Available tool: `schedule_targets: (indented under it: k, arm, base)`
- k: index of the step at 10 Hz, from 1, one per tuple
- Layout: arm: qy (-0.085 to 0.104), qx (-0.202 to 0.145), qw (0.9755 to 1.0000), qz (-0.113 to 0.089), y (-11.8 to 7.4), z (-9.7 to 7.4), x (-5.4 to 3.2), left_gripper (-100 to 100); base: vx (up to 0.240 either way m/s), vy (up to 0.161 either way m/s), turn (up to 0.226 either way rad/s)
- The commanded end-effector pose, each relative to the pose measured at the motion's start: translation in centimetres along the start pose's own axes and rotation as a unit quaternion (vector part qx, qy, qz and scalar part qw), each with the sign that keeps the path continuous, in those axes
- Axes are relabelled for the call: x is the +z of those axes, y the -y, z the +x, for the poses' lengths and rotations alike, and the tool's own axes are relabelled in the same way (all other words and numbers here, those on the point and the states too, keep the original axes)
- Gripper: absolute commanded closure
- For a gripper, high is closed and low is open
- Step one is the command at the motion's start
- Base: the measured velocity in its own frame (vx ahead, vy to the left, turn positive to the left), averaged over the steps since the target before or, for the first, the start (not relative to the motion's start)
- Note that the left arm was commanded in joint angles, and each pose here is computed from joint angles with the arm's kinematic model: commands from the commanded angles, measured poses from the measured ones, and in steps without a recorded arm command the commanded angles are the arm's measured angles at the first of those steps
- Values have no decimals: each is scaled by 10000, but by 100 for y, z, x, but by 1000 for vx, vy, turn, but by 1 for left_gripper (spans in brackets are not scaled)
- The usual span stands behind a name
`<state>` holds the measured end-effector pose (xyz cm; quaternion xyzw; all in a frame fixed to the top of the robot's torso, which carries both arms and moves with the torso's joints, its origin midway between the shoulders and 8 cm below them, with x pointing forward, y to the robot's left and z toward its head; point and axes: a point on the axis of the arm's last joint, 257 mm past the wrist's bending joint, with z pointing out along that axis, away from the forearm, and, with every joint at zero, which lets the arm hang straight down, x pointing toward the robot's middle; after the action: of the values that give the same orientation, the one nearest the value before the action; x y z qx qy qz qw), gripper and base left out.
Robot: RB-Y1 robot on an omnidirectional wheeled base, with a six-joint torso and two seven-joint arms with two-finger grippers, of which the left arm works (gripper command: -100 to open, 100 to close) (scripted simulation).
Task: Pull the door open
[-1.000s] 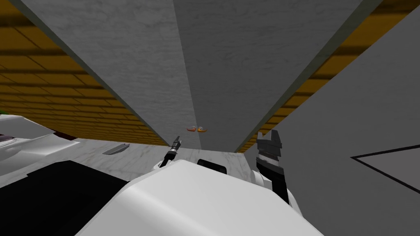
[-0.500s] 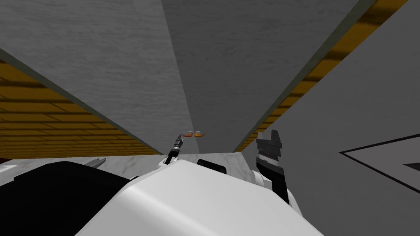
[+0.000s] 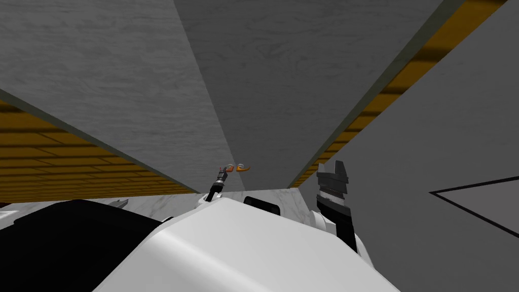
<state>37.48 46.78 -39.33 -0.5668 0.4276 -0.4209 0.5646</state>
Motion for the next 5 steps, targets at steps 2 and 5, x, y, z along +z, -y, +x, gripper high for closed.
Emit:
schedule_targets:
  k: [2, 5]
  arm:
    - [4, 5, 10000, 16, 12, -11, 3, 100]
    - [175, 107, 9997, -109, -51, -281, -123, 100]
  base:
    - [-11, 8, -14]
    - [-41, 13, 30]
